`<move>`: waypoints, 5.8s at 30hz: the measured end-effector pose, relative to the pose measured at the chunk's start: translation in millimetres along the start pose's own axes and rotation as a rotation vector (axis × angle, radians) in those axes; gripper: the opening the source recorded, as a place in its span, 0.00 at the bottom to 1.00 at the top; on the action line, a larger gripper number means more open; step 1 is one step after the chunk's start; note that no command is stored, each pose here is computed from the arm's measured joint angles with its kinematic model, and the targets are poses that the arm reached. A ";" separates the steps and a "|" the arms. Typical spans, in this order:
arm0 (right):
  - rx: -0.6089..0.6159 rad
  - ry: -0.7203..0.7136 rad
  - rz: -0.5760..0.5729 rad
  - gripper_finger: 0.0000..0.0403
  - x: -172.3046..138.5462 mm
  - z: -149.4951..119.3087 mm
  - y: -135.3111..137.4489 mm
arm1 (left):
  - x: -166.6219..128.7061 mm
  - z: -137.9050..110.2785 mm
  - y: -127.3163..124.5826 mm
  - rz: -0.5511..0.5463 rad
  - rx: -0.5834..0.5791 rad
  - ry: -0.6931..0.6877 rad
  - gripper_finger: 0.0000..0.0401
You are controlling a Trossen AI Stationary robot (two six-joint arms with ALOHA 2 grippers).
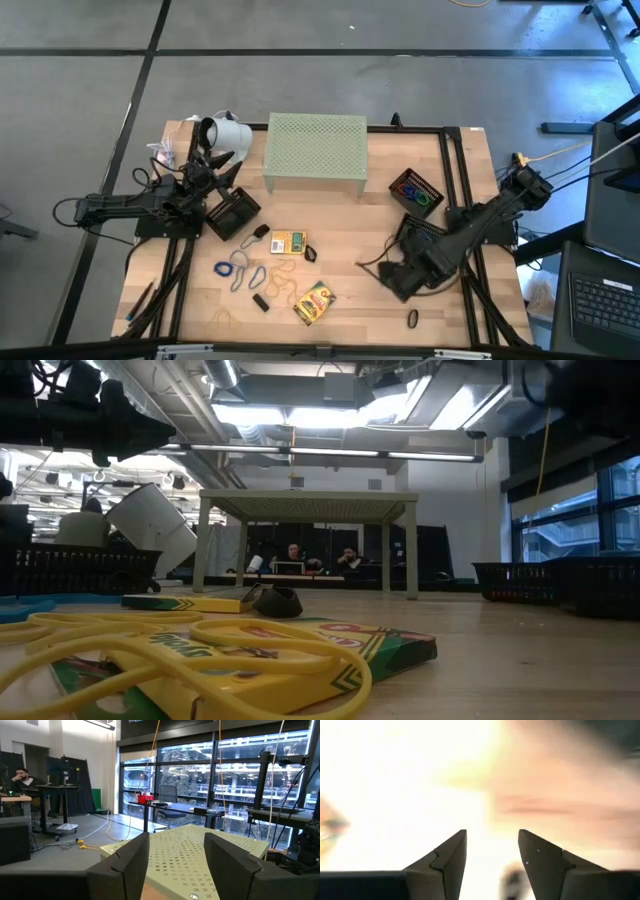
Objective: Pick & Place Office Desk Supplies
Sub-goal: Put the black rubber band into the bottom right black bin
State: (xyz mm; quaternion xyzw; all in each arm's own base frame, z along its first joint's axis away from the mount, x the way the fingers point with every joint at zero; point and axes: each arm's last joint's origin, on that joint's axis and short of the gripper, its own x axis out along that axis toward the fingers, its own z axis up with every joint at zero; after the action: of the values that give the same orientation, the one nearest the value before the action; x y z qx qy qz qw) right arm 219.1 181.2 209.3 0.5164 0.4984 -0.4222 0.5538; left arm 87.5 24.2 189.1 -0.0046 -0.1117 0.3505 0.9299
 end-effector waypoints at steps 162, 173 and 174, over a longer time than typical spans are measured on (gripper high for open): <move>-0.199 -0.295 -0.332 0.57 -9.1 69.9 -28.6 | 0.0 0.0 0.0 0.000 0.000 0.000 0.46; -0.504 -0.626 0.135 0.49 -47.6 56.4 26.0 | 0.0 0.0 0.0 0.000 0.000 0.000 0.46; -0.530 -0.671 0.178 0.49 -48.8 54.8 30.5 | 0.0 0.0 0.0 0.000 -0.003 0.000 0.46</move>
State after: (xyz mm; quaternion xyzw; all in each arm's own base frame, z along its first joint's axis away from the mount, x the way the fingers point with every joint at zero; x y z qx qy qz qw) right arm 248.3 127.9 260.4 0.2315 0.3355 -0.3749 0.8327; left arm 87.5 24.2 189.1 -0.0057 -0.1122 0.3505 0.9298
